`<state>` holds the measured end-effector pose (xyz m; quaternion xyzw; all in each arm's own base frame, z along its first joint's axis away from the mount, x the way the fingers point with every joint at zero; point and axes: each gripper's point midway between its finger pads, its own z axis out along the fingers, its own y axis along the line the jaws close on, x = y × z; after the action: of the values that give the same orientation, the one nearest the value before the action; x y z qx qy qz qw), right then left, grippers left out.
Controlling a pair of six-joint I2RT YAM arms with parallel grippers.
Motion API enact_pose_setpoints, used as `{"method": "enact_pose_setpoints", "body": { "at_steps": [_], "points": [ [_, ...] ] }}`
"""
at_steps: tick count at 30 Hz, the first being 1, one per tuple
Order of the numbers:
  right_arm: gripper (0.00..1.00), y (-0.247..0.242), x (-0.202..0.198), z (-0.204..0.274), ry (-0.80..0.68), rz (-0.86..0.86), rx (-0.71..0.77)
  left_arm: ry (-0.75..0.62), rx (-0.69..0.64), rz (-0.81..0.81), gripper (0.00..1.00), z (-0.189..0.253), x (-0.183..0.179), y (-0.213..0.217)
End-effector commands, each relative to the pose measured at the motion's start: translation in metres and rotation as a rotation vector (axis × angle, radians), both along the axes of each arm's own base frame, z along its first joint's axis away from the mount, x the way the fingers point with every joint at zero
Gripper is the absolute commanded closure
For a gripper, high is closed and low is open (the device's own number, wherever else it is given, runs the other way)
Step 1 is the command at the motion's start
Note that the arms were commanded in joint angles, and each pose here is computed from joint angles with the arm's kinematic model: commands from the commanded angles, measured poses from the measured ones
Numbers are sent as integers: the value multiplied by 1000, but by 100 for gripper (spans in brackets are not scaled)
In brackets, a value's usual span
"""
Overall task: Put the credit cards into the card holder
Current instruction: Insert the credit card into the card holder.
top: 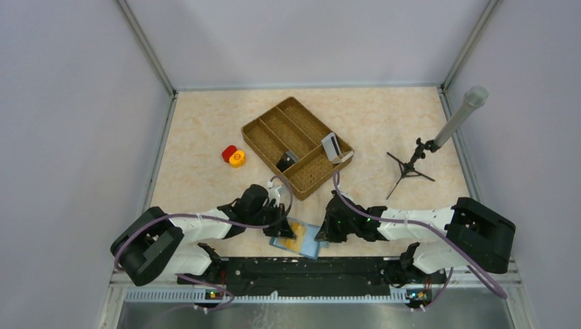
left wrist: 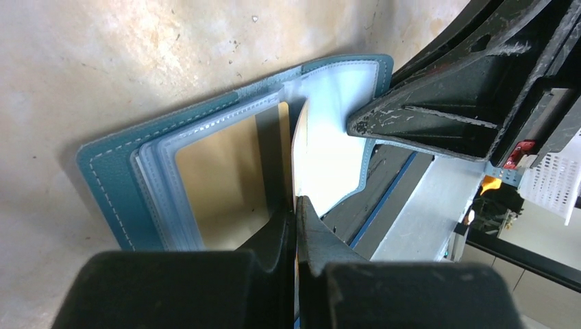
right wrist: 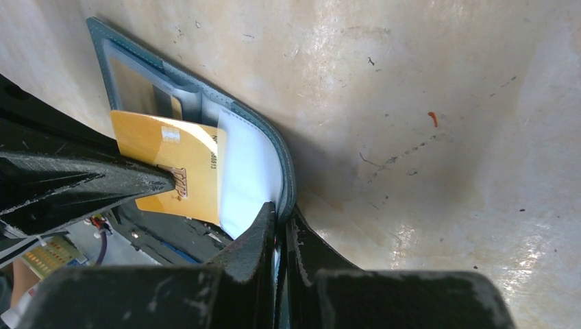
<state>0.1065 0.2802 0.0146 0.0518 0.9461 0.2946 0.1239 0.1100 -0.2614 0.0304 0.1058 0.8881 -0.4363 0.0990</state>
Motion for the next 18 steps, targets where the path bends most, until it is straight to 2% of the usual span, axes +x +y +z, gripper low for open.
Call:
{"method": "enact_pose_setpoints", "body": {
  "at_steps": [1,11,18],
  "points": [
    [100,-13,3,-16,-4,-8,-88,-35,46,47,100,-18,7,7],
    [100,-10,4,-17,-7,-4,-89,-16,-22,110,100,-17,7,3],
    [100,-8,1,-17,5,11,-76,-60,-33,134,100,-15,11,7]
  ]
}}
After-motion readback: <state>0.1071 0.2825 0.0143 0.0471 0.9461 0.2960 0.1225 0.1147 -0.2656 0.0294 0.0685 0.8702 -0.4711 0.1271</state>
